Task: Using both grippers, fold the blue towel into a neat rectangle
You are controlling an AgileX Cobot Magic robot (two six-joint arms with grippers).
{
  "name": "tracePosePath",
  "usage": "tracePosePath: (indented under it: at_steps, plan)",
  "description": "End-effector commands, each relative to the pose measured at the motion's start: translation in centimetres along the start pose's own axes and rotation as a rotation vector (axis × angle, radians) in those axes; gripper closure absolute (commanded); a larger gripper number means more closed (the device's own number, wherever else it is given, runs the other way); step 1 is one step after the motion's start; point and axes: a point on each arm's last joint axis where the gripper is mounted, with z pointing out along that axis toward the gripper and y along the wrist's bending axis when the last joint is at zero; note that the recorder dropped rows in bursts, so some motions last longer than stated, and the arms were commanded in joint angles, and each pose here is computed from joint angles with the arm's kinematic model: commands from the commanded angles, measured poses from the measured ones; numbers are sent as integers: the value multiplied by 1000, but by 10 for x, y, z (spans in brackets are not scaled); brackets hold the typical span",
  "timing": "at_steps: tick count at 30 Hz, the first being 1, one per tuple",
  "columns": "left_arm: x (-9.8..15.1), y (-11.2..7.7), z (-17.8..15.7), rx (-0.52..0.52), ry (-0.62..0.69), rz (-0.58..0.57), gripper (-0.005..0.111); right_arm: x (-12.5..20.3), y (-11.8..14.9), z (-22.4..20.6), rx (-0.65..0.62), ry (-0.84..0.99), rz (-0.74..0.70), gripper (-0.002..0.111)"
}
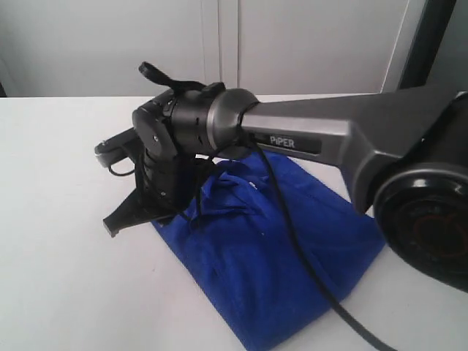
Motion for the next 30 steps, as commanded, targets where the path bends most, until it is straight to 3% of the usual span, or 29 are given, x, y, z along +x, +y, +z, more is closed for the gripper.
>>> tracePosePath:
  at_steps: [1, 14, 30]
  plan:
    - [3, 0, -1, 7, 11, -5, 107, 8, -4, 24, 22, 74, -20, 108]
    - [3, 0, -1, 7, 11, -5, 107, 13, -6, 67, 27, 82, 5, 108]
    - [3, 0, -1, 7, 11, -5, 107, -6, -67, 100, 63, 2, 252, 108]
